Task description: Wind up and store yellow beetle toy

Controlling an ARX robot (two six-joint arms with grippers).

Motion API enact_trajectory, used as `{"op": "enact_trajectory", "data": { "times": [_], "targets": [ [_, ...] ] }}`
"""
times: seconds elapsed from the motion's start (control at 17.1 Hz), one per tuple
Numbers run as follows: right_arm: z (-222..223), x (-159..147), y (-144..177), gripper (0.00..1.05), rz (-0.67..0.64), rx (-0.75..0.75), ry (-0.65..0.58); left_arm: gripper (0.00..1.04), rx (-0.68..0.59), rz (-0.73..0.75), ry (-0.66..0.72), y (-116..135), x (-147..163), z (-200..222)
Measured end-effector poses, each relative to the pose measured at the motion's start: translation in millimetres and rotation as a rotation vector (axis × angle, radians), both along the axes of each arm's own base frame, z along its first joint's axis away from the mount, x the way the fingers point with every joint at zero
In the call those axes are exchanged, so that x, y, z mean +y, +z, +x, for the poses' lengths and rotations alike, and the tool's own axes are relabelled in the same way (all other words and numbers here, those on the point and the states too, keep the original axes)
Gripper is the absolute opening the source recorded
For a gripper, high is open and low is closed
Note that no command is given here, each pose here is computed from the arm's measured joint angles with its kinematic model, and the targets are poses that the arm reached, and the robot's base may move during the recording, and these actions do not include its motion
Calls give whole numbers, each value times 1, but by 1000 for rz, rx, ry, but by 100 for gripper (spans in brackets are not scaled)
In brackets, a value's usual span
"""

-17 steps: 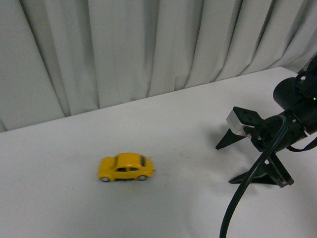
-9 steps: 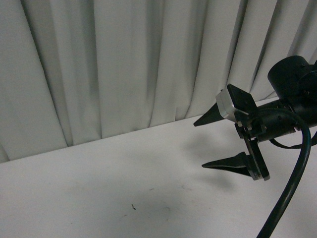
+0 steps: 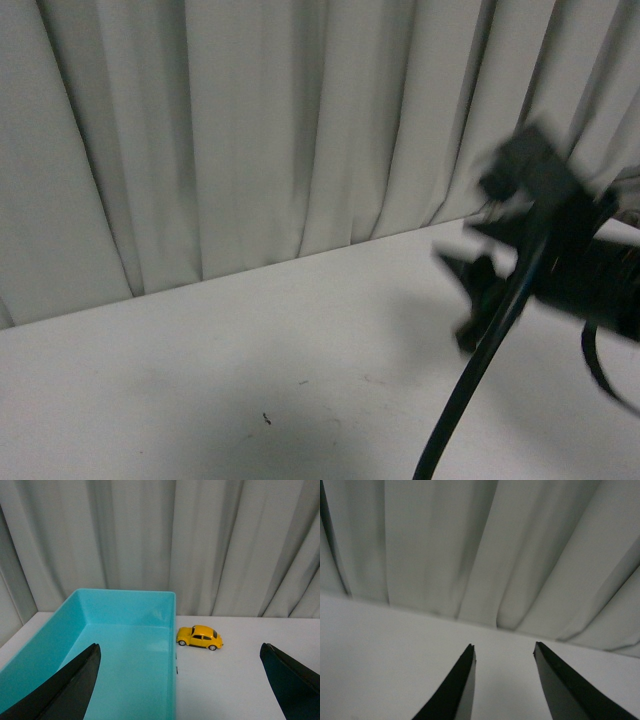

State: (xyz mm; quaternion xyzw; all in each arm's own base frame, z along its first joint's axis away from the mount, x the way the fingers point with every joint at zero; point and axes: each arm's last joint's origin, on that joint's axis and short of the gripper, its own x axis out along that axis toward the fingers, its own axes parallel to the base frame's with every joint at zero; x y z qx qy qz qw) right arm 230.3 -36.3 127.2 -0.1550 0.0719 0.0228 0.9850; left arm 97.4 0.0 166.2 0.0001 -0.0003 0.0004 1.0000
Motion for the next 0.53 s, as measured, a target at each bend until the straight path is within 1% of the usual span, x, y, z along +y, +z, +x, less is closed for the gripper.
{"op": "enact_trajectory", "data": {
  "times": [0.06,0.12,0.18,0.23,0.29,0.53],
  "targets": [
    [-13,12,32,31,132,-121,-35,98,0,0,0,0,0,0],
    [-37,25,31,19,214,-105,-37,98,-1,0,-3,0,0,0],
    [-51,35,22,8,246,-53,-43,98,0,0,0,0,0,0],
    [-59,37,26,2,269,-80,-32,98,0,0,0,0,0,0],
    [-64,36,37,2,283,-141,-42,98,0,0,0,0,0,0],
    [-84,36,36,2,294,-133,-44,98,0,0,0,0,0,0]
  ]
}}
